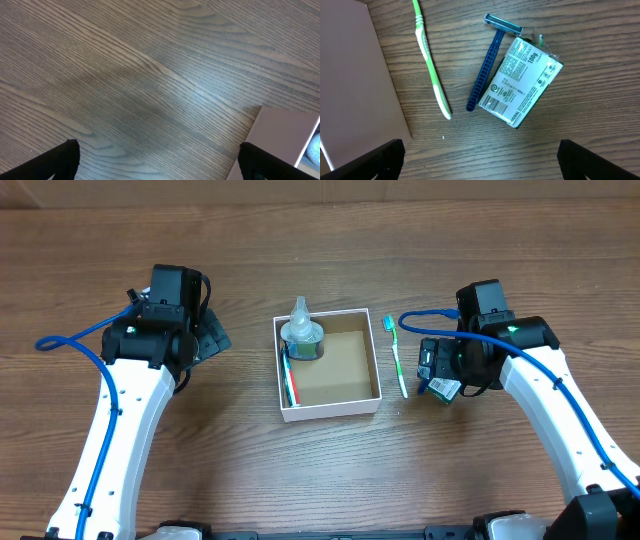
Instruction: Pack container
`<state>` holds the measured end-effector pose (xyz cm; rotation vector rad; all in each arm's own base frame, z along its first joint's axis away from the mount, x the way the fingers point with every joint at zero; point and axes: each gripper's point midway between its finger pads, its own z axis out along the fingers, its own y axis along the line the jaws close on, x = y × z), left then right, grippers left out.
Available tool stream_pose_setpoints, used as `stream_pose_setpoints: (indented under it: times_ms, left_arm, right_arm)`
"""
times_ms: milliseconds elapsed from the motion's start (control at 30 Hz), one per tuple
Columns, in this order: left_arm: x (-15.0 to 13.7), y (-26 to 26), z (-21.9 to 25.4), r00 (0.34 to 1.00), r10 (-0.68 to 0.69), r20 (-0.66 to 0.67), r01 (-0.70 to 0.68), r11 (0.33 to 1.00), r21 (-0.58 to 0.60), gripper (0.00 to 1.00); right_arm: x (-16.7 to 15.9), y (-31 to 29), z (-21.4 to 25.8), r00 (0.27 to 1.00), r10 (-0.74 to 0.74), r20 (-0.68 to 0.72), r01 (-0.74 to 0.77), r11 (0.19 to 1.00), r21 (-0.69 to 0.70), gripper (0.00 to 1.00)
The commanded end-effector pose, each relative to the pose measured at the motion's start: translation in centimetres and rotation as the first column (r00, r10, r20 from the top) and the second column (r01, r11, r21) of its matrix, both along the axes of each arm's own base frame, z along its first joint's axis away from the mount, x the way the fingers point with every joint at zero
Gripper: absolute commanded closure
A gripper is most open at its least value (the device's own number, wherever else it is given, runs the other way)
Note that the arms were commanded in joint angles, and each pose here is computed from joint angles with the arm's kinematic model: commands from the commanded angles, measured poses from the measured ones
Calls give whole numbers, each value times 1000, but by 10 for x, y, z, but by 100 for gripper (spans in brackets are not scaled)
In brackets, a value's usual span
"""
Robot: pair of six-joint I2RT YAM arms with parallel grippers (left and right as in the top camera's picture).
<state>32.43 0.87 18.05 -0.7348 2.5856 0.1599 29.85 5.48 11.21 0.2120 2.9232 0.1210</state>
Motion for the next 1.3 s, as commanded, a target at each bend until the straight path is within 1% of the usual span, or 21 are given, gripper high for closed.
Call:
stream_pose_setpoints:
  times_ms: [0, 133, 233, 333, 367, 433, 500, 567, 600, 633, 667, 700, 767, 833, 967, 1033, 1100, 1133, 1267]
  left_arm:
    - [2, 1, 5, 1000, -15, 8, 15, 1000, 12, 0]
    - [2, 1, 5, 1000, -15, 8, 15, 1000, 12, 0]
    - [2, 1, 5, 1000, -15, 8, 15, 1000, 12, 0]
    - [2, 1, 5, 1000, -15, 8, 15, 1000, 12, 0]
    - [2, 1, 5, 1000, -15, 8, 15, 1000, 12, 0]
    - [2, 1, 5, 1000, -15, 8, 15, 1000, 12, 0]
    - [2, 1, 5, 1000, -15, 8, 15, 1000, 12, 0]
    - [2, 1, 5, 1000, -15, 8, 15, 1000, 12, 0]
    - [2, 1, 5, 1000, -15, 8, 15, 1000, 12, 0]
    - [2, 1, 5, 1000, -15, 8, 15, 1000, 12, 0]
    - [2, 1, 5, 1000, -15, 8, 15, 1000, 12, 0]
    - [2, 1, 5, 1000, -15, 8, 15, 1000, 12, 0]
    - [2, 1, 5, 1000, -15, 8, 15, 1000, 12, 0]
    - [2, 1, 5, 1000, -15, 8, 15, 1000, 12, 0]
    - [2, 1, 5, 1000, -15, 8, 15, 1000, 12, 0]
    - [2, 1, 5, 1000, -15, 8, 15, 1000, 12, 0]
    - [2, 1, 5, 1000, -15, 8, 15, 1000, 12, 0]
    - [2, 1, 5, 1000, -15, 8, 15, 1000, 12, 0]
    - [2, 1, 5, 1000, -15, 8, 15, 1000, 12, 0]
  right_arm:
    - [8, -2, 10, 999, -10, 38, 10, 1000, -3, 0]
    - [11, -1, 11, 999, -11, 52, 11, 1000, 0, 0]
    - [15, 14, 13, 998, 7, 66, -13, 997, 82, 0]
    - [9, 28, 15, 999, 28, 42, -34, 986, 161, 0]
    - [4, 29, 14, 999, 32, 21, -35, 984, 172, 0]
    - [8, 29, 15, 999, 21, 37, -27, 985, 172, 0]
    - [13, 19, 13, 994, -102, 35, 96, 985, 142, 0]
    - [15, -5, 10, 949, -312, 40, 310, 949, 61, 0]
    - [9, -25, 8, 873, -485, 52, 486, 874, -5, 0]
    - [1, -38, 7, 794, -604, 65, 608, 793, -47, 0]
    - [-3, -44, 5, 748, -660, 72, 664, 745, -61, 0]
    - [-4, -45, 4, 729, -680, 73, 684, 727, -59, 0]
    - [-3, -45, 1, 714, -696, 72, 700, 713, -53, 0]
    - [1, -43, -4, 721, -689, 67, 692, 719, -55, 0]
    - [5, -43, -26, 733, -680, 31, 679, 727, -105, 0]
    - [10, -40, -41, 757, -653, 7, 649, 750, -127, 0]
    - [17, -35, -60, 808, -589, -29, 579, 802, -144, 0]
    - [17, -35, -70, 819, -572, -48, 559, 813, -161, 0]
    - [16, -35, -90, 820, -566, -86, 543, 816, -196, 0]
